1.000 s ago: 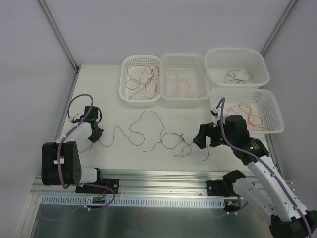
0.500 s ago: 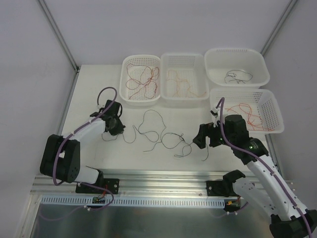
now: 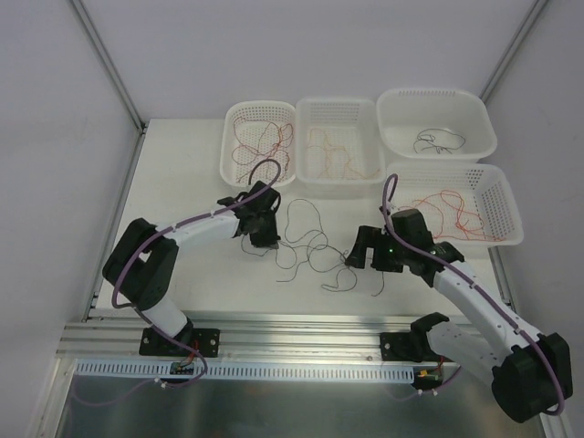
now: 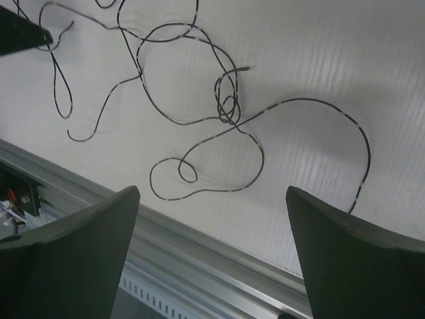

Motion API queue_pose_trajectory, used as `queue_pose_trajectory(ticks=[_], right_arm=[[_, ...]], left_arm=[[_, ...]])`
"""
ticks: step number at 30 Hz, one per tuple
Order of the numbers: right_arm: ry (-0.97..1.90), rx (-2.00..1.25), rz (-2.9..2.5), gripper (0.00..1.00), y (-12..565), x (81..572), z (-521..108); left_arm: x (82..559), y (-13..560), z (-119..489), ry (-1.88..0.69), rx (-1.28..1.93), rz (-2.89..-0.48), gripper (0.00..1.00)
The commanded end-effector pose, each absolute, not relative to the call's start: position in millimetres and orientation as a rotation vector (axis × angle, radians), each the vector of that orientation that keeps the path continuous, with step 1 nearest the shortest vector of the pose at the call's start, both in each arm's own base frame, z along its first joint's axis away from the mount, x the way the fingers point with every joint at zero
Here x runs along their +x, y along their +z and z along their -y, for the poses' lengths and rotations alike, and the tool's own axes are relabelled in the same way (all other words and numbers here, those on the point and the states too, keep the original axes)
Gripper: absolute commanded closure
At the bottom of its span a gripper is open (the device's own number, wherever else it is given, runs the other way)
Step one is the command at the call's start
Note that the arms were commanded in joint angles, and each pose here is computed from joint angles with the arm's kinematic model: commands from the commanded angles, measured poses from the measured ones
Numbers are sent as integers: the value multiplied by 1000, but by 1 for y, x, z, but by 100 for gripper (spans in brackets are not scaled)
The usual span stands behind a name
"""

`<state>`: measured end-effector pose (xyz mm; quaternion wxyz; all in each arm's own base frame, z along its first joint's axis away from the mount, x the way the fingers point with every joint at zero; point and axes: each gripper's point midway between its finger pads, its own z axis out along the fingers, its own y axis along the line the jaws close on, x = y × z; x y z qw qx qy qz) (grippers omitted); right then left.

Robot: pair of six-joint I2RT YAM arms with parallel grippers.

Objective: Untangle the cables

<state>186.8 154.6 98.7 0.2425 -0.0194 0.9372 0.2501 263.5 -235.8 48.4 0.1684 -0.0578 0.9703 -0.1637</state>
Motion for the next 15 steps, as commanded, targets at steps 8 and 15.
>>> queue_pose_trajectory(ticks=[8,15], right_arm=[[800,284,-2546,3,65,228,-189],[913,215,-2552,3,58,240,-234]], left_arm=[[239,45,303,-598,114,-2816,100],[228,41,322,-666,150,-2820,100]])
